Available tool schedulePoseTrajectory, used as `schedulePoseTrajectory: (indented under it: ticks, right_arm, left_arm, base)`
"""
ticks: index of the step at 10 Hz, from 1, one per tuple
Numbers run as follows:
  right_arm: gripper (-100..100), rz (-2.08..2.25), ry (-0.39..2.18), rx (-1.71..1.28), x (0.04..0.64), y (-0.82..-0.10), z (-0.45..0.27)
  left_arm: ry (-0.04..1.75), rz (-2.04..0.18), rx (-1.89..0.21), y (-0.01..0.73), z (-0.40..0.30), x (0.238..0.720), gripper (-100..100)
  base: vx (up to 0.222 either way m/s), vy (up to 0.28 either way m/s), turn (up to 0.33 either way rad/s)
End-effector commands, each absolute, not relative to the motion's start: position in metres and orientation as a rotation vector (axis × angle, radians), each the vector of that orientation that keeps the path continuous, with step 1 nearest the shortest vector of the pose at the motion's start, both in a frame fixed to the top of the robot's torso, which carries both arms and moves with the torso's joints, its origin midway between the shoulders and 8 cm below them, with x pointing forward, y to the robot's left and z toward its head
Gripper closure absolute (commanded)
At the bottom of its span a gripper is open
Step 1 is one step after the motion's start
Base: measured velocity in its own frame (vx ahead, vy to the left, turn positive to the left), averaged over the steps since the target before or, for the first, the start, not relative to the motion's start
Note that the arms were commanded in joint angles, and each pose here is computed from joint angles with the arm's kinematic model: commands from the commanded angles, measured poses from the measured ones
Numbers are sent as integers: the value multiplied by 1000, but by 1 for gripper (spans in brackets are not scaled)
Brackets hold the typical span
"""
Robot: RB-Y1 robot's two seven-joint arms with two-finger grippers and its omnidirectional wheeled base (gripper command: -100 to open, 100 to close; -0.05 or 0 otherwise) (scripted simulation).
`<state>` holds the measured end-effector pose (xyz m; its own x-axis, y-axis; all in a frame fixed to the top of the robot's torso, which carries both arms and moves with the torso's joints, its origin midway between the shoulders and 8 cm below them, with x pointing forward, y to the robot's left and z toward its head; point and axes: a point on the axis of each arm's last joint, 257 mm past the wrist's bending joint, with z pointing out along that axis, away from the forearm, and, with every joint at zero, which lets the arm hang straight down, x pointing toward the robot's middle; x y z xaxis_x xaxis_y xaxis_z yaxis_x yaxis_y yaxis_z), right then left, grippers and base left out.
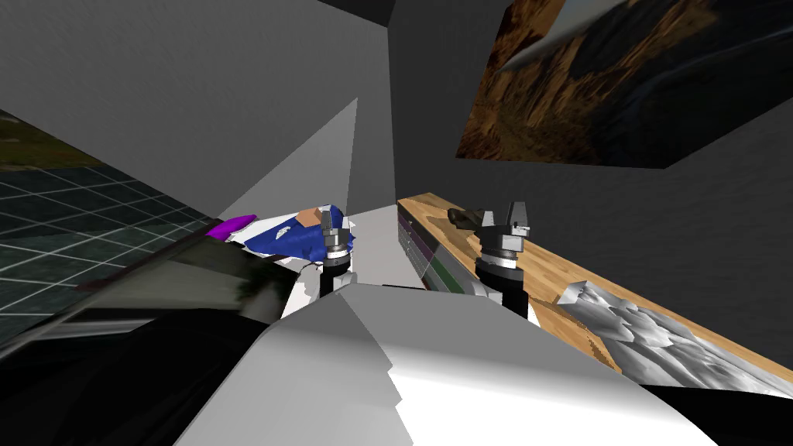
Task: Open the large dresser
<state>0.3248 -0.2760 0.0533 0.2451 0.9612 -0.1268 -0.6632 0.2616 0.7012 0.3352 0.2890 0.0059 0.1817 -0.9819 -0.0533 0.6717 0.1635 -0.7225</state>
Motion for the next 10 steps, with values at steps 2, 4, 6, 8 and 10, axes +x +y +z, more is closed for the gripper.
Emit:
schedulePoseTrajectory:
  ticks: [2, 4, 6, 8, 10]
  right_arm:
    - [0, 1198, 615, 582, 325, -276, 53]
    - [0, 1198, 615, 581, 325, -276, 53]
    - [0, 1198, 615, 581, 325, -276, 53]
    - [0, 1198, 615, 581, 325, -276, 53]
    - [-100, 1187, 668, 564, 332, -270, 46]
  left_arm:
    - [599, -1285, -635, 289, 6, 335, 0]
    - [599, -1285, -635, 289, 6, 335, 0]
    - [599, -1285, -635, 289, 6, 335, 0]
    - [599, -1285, -635, 289, 6, 335, 0]
    - [599, -1285, -635, 289, 6, 335, 0]
  base:
    - [0, 0, 0]
    - [0, 0, 0]
    - [0, 0, 0]
    - [0, 0, 0]
    - [2, 5, 35]
